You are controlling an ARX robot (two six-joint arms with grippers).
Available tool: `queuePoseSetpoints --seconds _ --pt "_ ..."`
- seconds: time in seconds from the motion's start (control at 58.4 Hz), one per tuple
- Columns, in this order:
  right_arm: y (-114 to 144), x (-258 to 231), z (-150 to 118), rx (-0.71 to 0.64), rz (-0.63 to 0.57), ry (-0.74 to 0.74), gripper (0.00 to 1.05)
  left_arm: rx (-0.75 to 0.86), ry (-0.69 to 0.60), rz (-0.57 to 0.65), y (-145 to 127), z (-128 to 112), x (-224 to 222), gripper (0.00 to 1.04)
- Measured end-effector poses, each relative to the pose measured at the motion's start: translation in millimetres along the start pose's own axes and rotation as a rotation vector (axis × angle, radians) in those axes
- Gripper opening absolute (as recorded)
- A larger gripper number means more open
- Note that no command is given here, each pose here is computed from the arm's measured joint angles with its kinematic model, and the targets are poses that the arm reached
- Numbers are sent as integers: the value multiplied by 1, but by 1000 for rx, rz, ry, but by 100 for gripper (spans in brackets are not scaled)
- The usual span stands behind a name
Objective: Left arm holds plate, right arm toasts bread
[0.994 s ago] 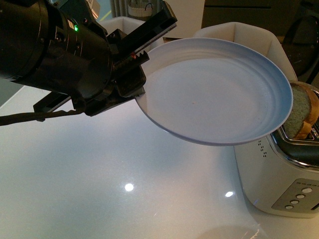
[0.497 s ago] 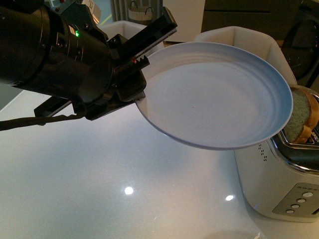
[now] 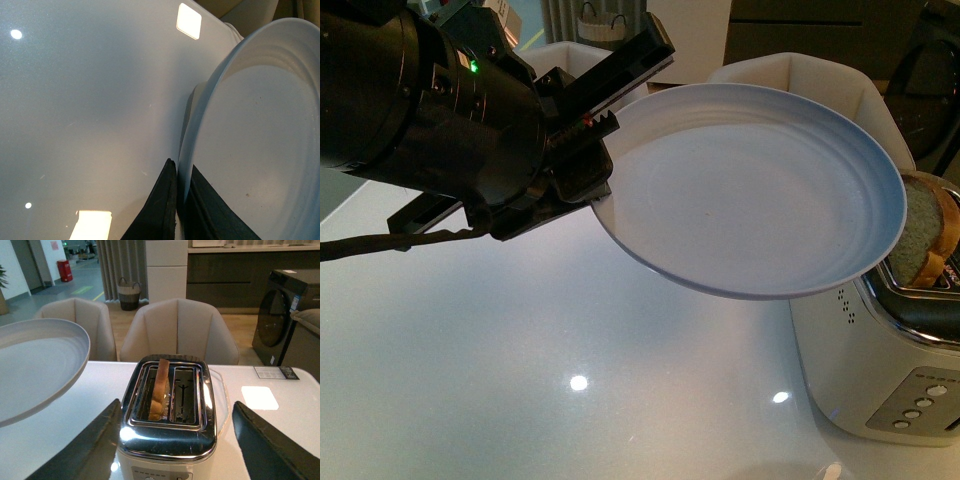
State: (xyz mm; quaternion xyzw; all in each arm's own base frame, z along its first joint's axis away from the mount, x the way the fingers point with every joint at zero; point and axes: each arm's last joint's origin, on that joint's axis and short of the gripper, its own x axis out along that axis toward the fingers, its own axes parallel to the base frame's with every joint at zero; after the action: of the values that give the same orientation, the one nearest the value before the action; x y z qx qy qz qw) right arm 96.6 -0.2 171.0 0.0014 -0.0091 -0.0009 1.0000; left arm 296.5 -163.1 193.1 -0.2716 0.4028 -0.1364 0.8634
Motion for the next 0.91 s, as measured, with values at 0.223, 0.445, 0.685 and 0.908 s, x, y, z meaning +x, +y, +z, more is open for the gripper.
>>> queuePoseSetpoints --seconds 0.223,0.445,0.685,0.908 --pt "0 0 0 0 0 0 96 -61 -158 155 0 0 0 3" --pt "0 0 0 0 0 -1 96 -120 -172 142 7 10 -3 3" --pt "0 0 0 0 0 -1 96 -201 -269 123 55 53 -11 3" --pt "0 0 0 0 0 -1 96 -173 -236 224 147 61 7 3"
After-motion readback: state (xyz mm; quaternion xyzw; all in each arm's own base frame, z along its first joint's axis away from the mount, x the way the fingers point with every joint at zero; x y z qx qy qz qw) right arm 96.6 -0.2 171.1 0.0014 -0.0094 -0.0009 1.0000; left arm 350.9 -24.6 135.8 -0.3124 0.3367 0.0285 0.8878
